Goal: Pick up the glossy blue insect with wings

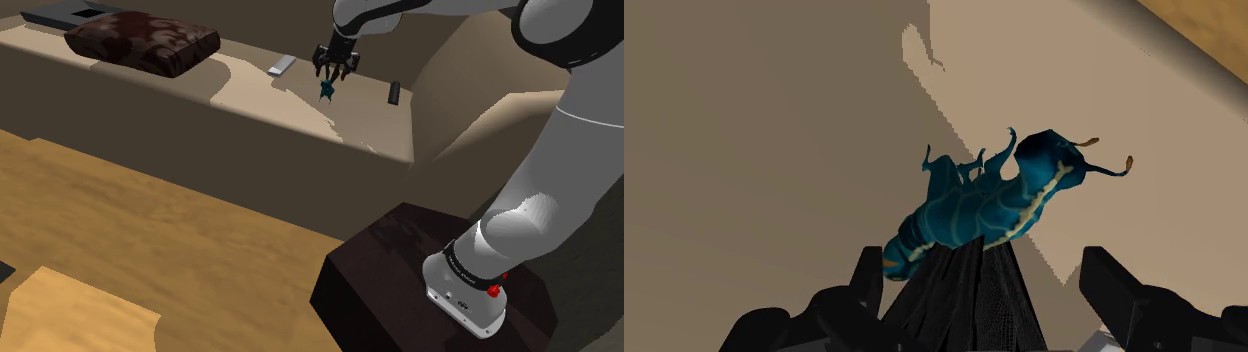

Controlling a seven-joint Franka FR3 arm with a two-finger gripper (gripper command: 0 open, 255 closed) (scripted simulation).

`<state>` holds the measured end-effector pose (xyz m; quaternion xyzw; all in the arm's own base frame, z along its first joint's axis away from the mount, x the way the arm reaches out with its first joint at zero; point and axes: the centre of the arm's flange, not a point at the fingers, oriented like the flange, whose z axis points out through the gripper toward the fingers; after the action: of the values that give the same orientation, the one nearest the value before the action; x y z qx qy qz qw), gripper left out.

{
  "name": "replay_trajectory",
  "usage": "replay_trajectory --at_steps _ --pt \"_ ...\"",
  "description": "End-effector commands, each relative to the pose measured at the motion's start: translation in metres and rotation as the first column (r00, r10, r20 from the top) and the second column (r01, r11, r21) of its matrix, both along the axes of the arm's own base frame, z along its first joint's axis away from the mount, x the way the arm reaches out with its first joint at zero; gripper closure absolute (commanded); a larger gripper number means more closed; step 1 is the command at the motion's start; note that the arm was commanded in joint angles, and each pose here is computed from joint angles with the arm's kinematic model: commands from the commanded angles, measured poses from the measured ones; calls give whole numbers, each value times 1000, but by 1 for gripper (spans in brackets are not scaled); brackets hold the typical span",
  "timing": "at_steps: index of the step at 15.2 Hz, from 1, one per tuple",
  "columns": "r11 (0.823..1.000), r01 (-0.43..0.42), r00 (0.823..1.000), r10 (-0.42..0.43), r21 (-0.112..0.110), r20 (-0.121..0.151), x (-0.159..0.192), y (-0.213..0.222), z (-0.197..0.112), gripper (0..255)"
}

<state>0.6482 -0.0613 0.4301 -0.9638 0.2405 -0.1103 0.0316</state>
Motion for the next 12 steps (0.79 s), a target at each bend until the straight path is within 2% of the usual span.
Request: replay_trajectory --at_steps 1,10,12 --pt "1000 0 1000 0 0 1 0 0 -2 255" --pt "1000 0 1000 0 0 1 0 0 -2 255" --pt "1000 0 1000 0 0 1 0 0 8 255"
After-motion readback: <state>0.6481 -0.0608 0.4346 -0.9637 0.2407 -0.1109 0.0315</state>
